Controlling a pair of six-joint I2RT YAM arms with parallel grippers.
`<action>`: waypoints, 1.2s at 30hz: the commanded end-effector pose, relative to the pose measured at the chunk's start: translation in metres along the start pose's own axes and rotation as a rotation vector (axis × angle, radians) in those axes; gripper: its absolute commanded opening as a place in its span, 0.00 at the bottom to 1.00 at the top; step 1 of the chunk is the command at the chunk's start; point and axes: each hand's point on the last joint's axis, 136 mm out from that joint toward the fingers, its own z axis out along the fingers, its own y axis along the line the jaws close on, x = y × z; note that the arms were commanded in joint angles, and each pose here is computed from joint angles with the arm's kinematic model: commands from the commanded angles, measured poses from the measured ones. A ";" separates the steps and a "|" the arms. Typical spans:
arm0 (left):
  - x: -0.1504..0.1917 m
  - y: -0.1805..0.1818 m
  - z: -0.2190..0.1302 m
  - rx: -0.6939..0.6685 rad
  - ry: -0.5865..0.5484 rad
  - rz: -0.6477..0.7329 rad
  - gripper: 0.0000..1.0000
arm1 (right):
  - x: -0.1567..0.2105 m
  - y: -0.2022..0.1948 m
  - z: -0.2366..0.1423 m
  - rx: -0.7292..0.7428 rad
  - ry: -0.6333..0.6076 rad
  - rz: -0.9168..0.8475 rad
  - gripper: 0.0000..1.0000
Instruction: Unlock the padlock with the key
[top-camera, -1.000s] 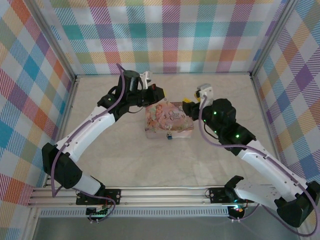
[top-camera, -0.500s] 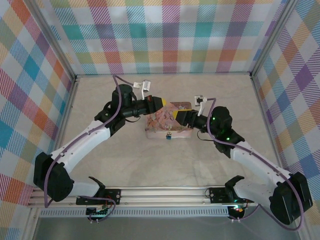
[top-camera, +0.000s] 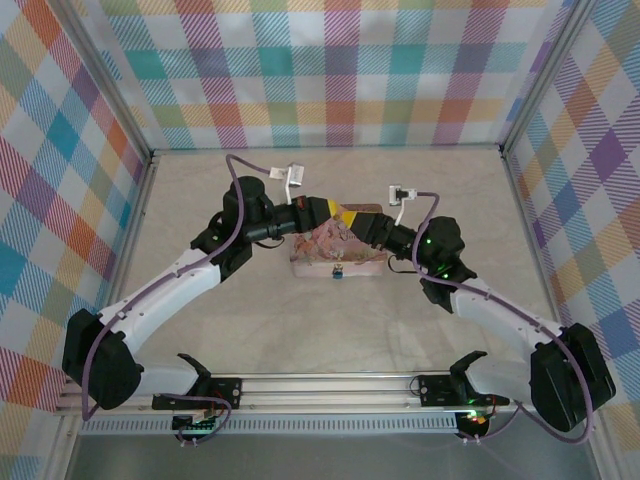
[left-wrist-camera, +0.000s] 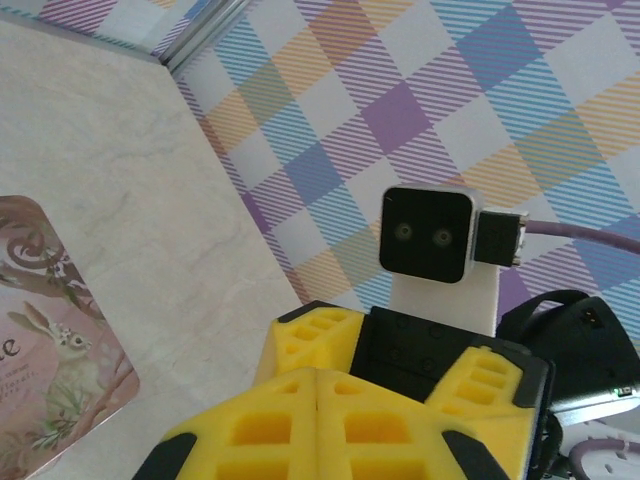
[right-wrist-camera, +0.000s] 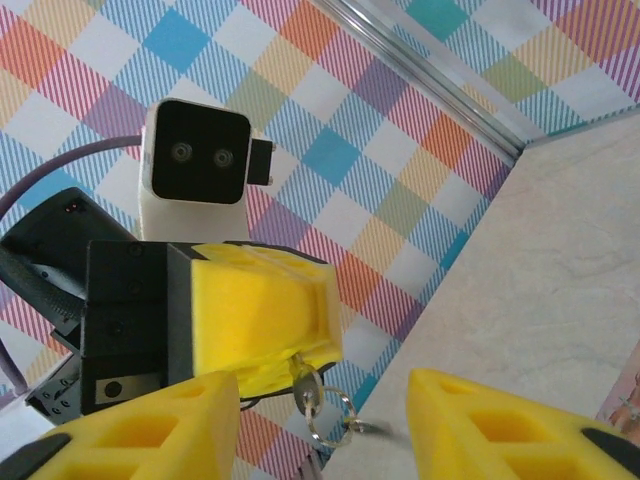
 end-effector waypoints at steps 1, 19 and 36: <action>-0.004 -0.020 -0.004 0.051 -0.034 0.035 0.00 | -0.014 0.023 0.003 -0.083 -0.022 -0.020 0.43; -0.005 -0.025 0.001 0.053 -0.051 0.041 0.00 | -0.009 0.029 0.009 -0.118 0.014 0.003 0.30; -0.010 -0.024 0.001 0.052 -0.084 0.023 0.00 | -0.005 0.032 0.011 -0.145 0.023 0.013 0.23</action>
